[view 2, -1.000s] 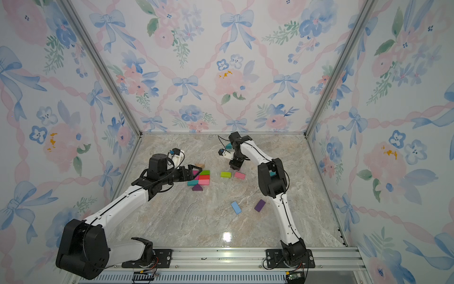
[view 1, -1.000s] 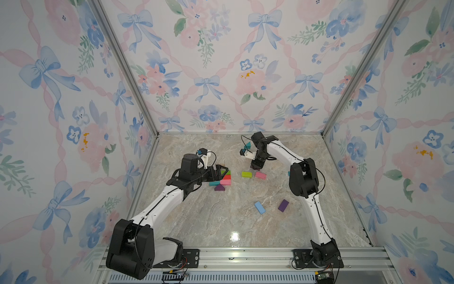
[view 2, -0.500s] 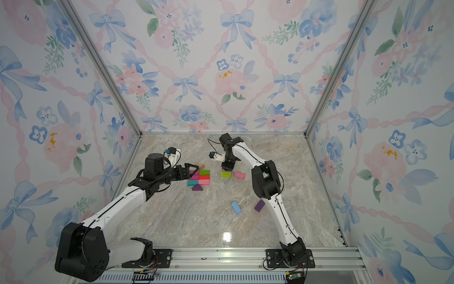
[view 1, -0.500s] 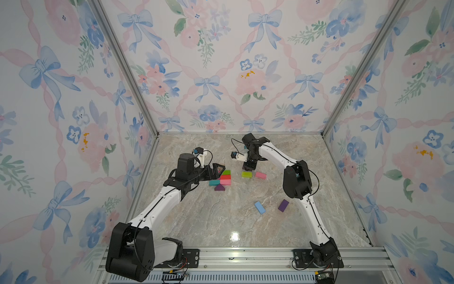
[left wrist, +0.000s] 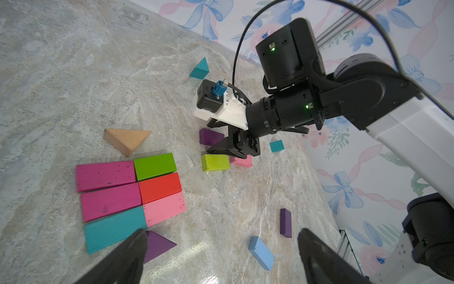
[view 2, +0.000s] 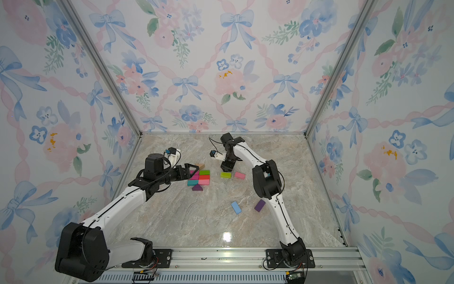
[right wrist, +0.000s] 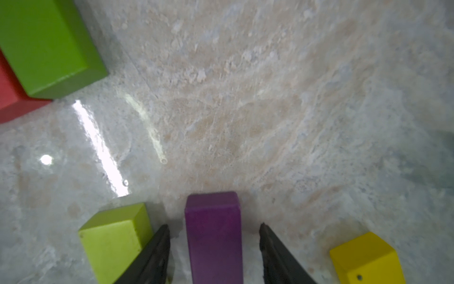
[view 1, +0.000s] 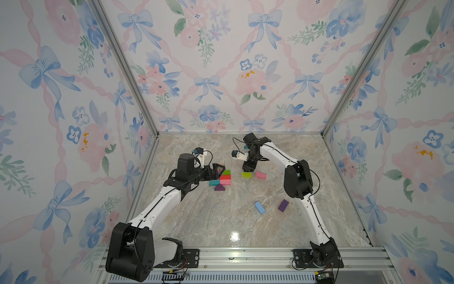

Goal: Assemble a piece of candy with building blocks
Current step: Assemble the building block at the center of the board.

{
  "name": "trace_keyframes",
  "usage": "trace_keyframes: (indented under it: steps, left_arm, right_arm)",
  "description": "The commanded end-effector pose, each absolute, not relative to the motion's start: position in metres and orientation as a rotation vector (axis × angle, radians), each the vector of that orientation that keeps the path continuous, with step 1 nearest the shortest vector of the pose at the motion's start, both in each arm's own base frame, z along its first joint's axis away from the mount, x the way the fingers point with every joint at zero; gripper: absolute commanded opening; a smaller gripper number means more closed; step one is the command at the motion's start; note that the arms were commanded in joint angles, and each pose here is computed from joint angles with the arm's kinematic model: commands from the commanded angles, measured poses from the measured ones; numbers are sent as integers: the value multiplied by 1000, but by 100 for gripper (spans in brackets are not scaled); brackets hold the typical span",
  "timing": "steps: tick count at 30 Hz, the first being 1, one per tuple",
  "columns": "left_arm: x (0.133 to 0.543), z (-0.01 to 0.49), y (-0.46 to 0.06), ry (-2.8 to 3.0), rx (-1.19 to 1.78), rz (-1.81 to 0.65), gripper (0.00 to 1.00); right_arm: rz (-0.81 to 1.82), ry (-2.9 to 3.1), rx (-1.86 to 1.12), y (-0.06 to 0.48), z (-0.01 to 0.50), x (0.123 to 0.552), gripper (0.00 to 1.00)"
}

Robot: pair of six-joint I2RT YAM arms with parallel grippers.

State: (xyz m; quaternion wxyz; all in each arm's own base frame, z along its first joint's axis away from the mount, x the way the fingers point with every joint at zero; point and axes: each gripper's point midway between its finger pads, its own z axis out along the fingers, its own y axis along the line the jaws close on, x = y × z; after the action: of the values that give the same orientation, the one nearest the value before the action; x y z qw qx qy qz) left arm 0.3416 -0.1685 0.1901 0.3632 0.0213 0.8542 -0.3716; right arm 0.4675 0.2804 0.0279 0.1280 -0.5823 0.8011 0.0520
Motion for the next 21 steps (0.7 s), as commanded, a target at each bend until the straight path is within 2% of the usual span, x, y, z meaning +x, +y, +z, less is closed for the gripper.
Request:
trace_keyframes:
  steps: [1, 12, 21]
  left_arm:
    - [338, 188, -167, 2200, 56, -965, 98]
    - [343, 179, -172, 2233, 44, -948, 98]
    - [349, 173, -177, 2251, 46, -940, 98]
  right_arm:
    - [237, 2329, -1562, 271, 60, 480, 63]
    - [328, 2360, -1246, 247, 68, 535, 72]
    - [304, 2388, -1216, 235, 47, 554, 77]
